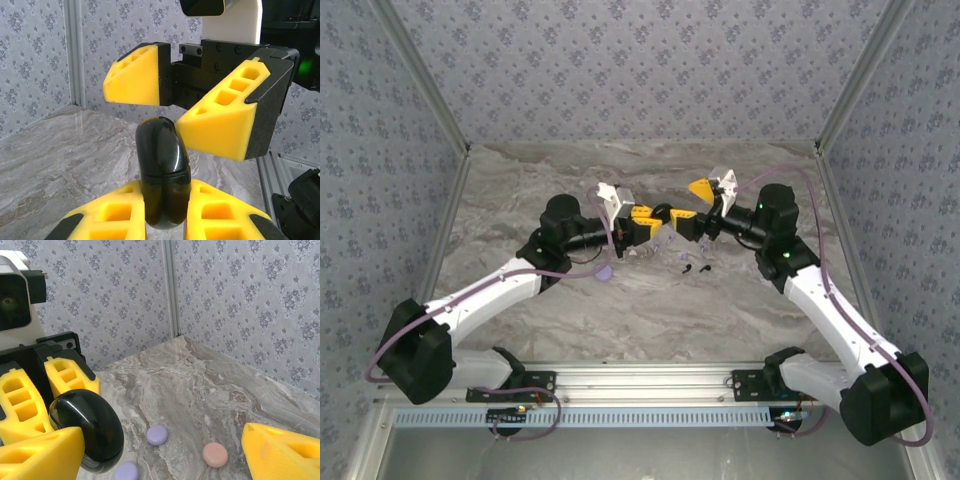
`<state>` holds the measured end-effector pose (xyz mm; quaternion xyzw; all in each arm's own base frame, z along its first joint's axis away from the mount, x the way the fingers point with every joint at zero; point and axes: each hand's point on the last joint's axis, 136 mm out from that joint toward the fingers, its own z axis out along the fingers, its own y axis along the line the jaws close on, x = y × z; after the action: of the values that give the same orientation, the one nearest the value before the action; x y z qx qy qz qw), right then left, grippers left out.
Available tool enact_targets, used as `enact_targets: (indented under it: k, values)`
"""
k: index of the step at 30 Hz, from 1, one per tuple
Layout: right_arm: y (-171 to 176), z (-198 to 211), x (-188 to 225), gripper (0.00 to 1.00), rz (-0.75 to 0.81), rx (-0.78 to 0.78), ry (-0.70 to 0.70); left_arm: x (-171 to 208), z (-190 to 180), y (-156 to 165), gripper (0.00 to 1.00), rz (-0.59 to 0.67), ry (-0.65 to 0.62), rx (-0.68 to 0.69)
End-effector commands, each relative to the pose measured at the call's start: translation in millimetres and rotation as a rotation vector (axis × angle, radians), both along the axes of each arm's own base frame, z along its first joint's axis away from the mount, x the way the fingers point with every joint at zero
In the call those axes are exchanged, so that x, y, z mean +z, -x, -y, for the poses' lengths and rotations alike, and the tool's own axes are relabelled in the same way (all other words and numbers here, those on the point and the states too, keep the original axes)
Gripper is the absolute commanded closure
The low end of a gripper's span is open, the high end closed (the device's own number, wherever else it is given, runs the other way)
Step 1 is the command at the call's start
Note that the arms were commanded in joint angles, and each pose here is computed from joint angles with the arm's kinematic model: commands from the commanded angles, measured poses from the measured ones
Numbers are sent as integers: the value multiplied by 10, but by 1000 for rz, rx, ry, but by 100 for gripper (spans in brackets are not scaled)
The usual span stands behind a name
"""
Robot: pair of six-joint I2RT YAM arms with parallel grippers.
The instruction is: Insert wireless bluetooth earbuds into charging case
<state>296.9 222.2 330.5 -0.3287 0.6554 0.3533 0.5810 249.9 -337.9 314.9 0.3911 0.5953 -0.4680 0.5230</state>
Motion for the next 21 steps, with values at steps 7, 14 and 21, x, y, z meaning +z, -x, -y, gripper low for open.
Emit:
enact_targets:
  k: [7,14,21]
  values:
    - [-162,-57,100,16,-22,-1,-4,242,25,146,99,89,36,-60]
    - [-139,7,192,15,-19,-20,-10,180,27,127,100,95,2,-33]
    - [-96,506,165,5,-139,-280,3,76,-54,100,100,108,-23,40]
